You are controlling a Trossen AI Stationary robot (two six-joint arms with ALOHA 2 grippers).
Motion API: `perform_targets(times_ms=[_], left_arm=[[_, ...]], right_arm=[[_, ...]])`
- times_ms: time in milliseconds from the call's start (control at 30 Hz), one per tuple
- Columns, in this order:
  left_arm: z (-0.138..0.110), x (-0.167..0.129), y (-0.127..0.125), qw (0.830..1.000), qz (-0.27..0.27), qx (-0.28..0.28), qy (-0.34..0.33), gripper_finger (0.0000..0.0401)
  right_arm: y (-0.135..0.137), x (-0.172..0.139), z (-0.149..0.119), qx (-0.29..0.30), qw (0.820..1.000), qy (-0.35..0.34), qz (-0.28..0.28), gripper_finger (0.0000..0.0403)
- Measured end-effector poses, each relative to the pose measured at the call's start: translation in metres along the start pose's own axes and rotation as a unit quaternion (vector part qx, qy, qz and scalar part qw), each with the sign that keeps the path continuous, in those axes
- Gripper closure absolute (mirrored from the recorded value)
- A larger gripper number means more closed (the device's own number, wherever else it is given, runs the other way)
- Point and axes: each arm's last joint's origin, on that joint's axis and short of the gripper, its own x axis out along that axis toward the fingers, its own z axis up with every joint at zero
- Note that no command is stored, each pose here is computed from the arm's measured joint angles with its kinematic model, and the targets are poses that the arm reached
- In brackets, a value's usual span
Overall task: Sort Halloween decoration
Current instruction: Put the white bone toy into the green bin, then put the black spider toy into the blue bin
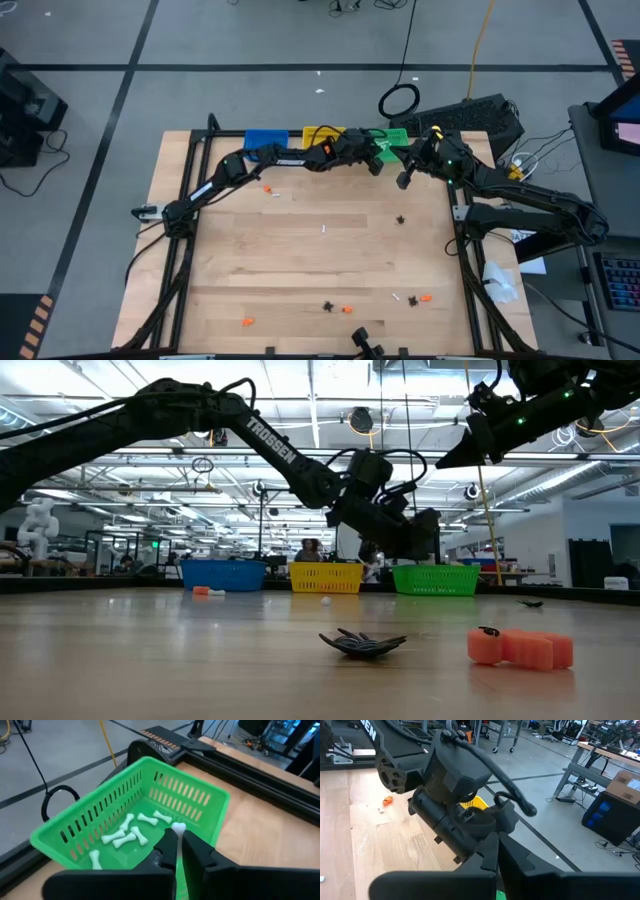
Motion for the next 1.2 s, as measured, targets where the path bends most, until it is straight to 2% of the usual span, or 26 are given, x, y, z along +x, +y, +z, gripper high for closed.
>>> perform_targets(times_ms=[267,367,467,600,667,733,833,967,1133,1200], left_arm=[[0.002,0.0,0.005,1.0,-0.007,-0.001,0.001,0.0327],[0.012,-0.004,0.007,1.0,-0.029,0.01,-0.005,0.0315],[0.027,-0.012,0.003,0.998,-0.036,0.046,-0.017,0.032],[0.033,-0.02,-0.009,0.996,-0.04,0.078,-0.015,0.0358],[0.025,-0.019,-0.018,0.995,-0.047,0.081,-0.019,0.0385],[0.014,-0.02,-0.028,0.994,-0.055,0.084,-0.033,0.0396],[-0.001,-0.023,-0.04,0.991,-0.068,0.085,-0.073,0.0396],[-0.014,-0.028,-0.048,0.988,-0.096,0.053,-0.113,0.04],[-0.036,-0.04,-0.06,0.984,-0.137,0.054,-0.102,0.0401],[-0.036,-0.052,-0.066,0.98,-0.147,0.067,-0.115,0.0401]], right_arm=[[0.0,0.0,0.0,-0.001,1.0,0.0,0.001,0.0403],[0.0,0.0,0.0,-0.004,1.0,0.0,0.001,0.0403],[0.0,0.0,0.0,-0.004,1.0,0.002,0.001,0.0403],[0.0,0.0,0.0,-0.006,1.0,0.002,0.001,0.0403],[0.0,0.0,0.0,-0.006,1.0,0.002,0.001,0.0403],[0.0,0.0,0.0,-0.009,1.0,0.002,0.001,0.0403],[0.0,0.0,0.0,-0.01,1.0,0.002,0.002,0.0403],[0.0,0.0,0.0,-0.01,1.0,0.002,0.002,0.0403],[0.0,0.0,-0.003,0.016,1.0,0.015,-0.01,0.0403],[0.0,0.0,-0.005,0.018,0.999,0.026,-0.008,0.0403]])
